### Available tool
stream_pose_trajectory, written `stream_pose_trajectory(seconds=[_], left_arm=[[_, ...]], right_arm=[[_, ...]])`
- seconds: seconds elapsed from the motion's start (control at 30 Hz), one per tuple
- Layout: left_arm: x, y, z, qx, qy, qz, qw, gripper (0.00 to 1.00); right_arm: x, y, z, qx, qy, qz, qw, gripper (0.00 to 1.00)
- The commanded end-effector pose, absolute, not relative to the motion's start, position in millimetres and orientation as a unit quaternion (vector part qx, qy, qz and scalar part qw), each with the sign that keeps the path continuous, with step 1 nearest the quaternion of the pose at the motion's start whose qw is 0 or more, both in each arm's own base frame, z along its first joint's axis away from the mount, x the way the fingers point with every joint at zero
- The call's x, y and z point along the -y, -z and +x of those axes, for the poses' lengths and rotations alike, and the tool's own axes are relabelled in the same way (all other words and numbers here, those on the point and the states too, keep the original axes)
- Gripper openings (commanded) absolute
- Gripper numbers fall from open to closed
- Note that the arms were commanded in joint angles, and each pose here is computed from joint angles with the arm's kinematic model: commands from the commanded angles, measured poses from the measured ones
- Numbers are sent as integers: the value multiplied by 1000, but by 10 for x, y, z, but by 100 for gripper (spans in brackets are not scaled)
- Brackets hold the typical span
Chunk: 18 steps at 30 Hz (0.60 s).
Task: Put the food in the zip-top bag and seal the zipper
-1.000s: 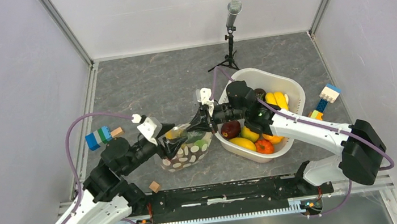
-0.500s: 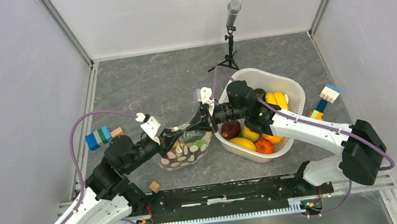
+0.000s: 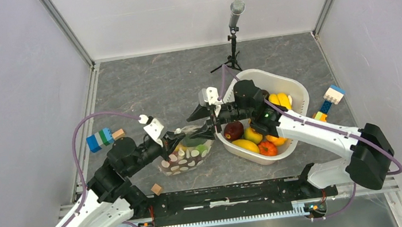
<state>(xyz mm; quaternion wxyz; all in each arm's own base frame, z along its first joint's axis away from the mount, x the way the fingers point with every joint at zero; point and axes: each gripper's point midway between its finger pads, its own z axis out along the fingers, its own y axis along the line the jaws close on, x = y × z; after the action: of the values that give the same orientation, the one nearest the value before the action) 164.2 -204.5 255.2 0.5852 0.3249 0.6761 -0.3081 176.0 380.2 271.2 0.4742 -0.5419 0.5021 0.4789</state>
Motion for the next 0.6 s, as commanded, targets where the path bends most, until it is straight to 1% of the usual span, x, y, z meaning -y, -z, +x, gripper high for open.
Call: stream_pose_trajectory(seconds=[0.0, 0.07, 0.17, 0.33, 0.57], left_arm=[[2139, -2756, 1628, -647, 325, 339, 601, 2], [2151, -2755, 1625, -647, 326, 341, 598, 2], [2156, -2750, 1617, -647, 328, 343, 596, 2], [2147, -2761, 1596, -646, 330, 345, 596, 2], [2141, -2780, 1565, -639, 331, 353, 598, 2]], right_arm=[[-3809, -3222, 1625, -431, -477, -566, 517, 66], [-3847, -3251, 1585, -424, -472, -575, 516, 68], [-3928, -3223, 1566, -427, -471, -578, 511, 68], [-4004, -3187, 1606, -433, -477, -571, 508, 52], [-4059, -3127, 1615, -432, -482, -576, 499, 52]])
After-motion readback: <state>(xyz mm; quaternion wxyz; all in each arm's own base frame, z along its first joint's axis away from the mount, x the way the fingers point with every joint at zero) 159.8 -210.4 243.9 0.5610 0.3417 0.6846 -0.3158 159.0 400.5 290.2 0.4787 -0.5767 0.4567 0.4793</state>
